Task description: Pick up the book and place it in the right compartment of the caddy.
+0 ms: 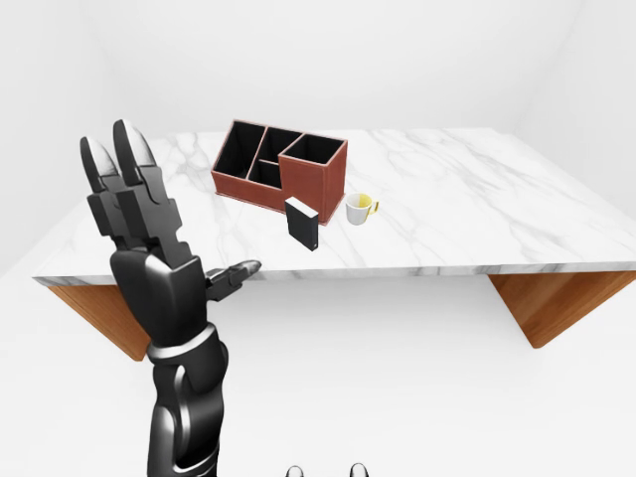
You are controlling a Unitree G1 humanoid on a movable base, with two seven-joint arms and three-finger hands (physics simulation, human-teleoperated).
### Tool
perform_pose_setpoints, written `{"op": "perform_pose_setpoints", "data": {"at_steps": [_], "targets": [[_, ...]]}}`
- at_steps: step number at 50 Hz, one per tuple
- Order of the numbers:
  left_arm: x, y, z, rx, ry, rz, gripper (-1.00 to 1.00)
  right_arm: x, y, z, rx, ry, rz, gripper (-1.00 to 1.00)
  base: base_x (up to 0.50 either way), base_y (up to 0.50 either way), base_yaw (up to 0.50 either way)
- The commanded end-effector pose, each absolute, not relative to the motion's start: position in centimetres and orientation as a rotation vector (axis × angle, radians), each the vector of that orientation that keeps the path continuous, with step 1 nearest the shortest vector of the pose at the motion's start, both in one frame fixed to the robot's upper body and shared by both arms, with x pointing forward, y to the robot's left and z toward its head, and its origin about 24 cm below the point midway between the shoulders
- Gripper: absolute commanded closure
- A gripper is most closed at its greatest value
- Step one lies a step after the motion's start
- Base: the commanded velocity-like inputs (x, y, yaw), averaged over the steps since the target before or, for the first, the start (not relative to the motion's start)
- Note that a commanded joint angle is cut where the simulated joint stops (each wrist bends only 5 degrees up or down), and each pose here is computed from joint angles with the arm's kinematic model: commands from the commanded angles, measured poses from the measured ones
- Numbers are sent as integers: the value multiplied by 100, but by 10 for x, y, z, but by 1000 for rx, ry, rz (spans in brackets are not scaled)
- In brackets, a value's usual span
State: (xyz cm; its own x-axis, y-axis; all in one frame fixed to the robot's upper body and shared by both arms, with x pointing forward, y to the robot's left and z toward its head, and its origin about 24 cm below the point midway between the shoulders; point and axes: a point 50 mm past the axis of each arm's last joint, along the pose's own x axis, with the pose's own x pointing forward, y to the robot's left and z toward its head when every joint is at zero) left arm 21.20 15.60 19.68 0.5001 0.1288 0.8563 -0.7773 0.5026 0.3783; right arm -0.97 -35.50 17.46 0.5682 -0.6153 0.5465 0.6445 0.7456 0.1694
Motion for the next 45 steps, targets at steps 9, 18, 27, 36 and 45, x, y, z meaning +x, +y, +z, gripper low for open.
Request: {"op": "perform_pose_setpoints", "data": {"at_steps": [9, 18, 27, 36, 45], "targets": [[198, 145, 204, 1156, -996, 755, -100, -10, -355, 175, -53, -622, -742, -100, 0, 0, 0], [202, 138, 202, 1249, -976, 704, -100, -12, -355, 178, -59, -636, -745, -100, 0, 0, 0], [204, 135, 207, 1341, -950, 655, -100, -9, -355, 176, -58, -624, -746, -100, 0, 0, 0], [211, 130, 193, 1410, -893, 604, -100, -10, -355, 176, -59, -625, -747, -100, 0, 0, 0], [216, 126, 183, 1459, -847, 546, -100, -10, -356, 177, -58, -628, -755, -100, 0, 0, 0]]}}
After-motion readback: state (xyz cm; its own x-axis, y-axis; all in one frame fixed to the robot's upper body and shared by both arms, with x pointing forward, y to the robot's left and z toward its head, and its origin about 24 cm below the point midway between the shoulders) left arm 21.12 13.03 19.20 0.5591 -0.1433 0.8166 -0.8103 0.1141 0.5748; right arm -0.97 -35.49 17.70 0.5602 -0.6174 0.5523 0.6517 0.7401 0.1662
